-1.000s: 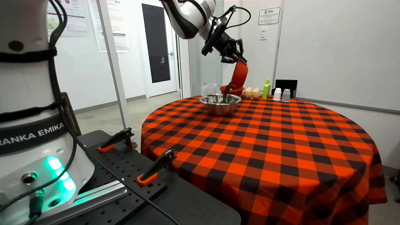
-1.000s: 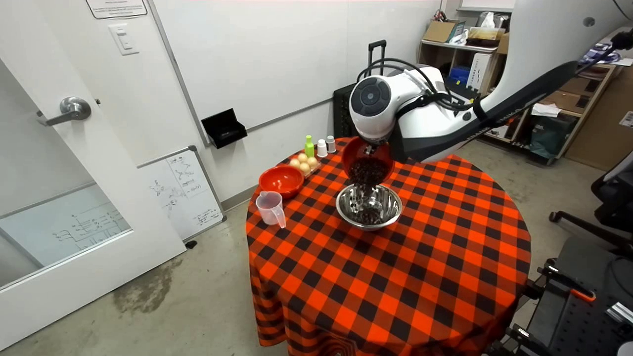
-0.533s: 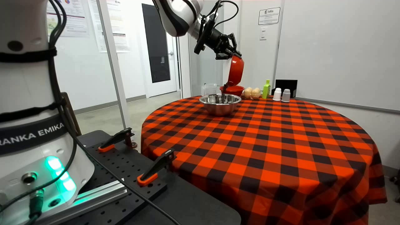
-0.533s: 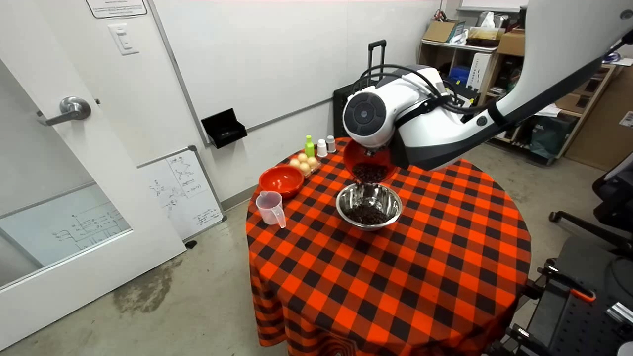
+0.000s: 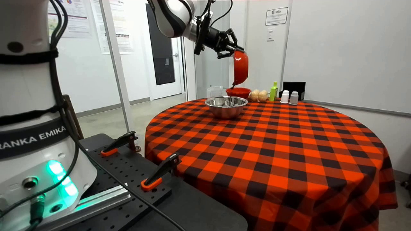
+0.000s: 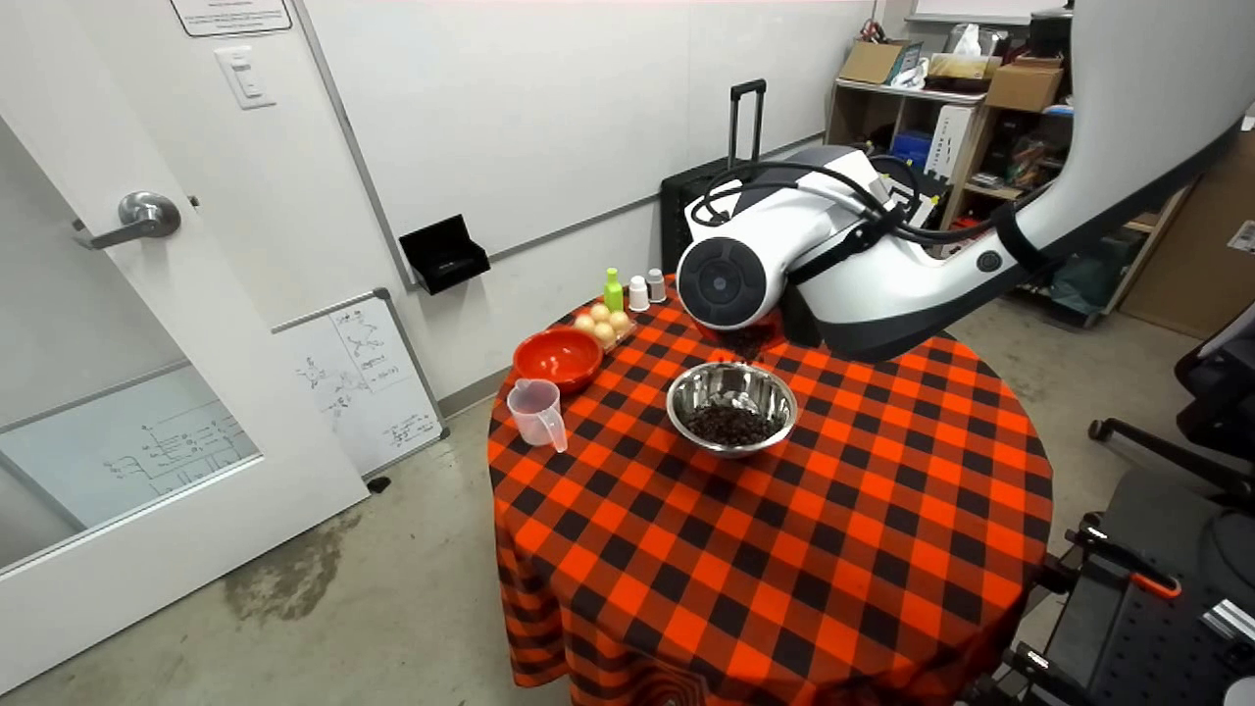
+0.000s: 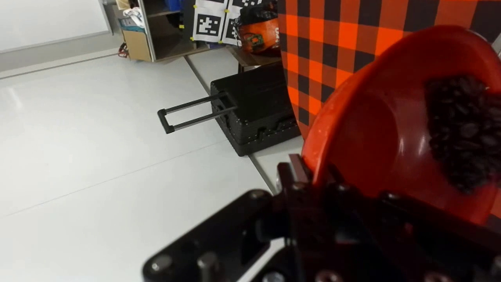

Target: Pick up the orange bowl and pour its contents in the silver dish.

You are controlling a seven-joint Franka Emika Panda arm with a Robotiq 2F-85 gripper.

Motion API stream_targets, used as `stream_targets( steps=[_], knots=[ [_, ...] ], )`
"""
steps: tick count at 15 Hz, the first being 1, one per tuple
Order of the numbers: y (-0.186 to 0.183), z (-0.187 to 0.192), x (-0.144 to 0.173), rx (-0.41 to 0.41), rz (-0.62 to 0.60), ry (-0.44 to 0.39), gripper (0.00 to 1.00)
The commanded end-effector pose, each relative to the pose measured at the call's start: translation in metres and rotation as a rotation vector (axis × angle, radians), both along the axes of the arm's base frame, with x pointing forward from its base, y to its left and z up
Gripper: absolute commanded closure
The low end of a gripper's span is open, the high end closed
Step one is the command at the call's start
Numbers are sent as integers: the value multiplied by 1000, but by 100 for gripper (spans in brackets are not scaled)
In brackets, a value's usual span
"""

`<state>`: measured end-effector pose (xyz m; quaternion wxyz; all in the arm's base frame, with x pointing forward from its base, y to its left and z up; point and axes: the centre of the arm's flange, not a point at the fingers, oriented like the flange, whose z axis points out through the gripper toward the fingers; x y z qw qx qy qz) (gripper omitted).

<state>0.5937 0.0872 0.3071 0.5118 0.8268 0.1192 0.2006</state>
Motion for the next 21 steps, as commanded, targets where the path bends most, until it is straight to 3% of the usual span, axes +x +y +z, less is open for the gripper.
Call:
stream_targets(
  steps=[1, 7, 13, 14, 16, 21],
  knots=[
    [6, 12, -16, -88, 11, -79, 98],
    [18, 27, -24, -150, 0, -152, 98],
    [19, 30, -26, -157, -25, -141, 98],
    [15, 26, -22, -82, -31, -65, 98],
    [0, 16, -14, 22, -74, 7, 98],
    [-63, 7, 9, 285, -185, 130, 98]
  ],
)
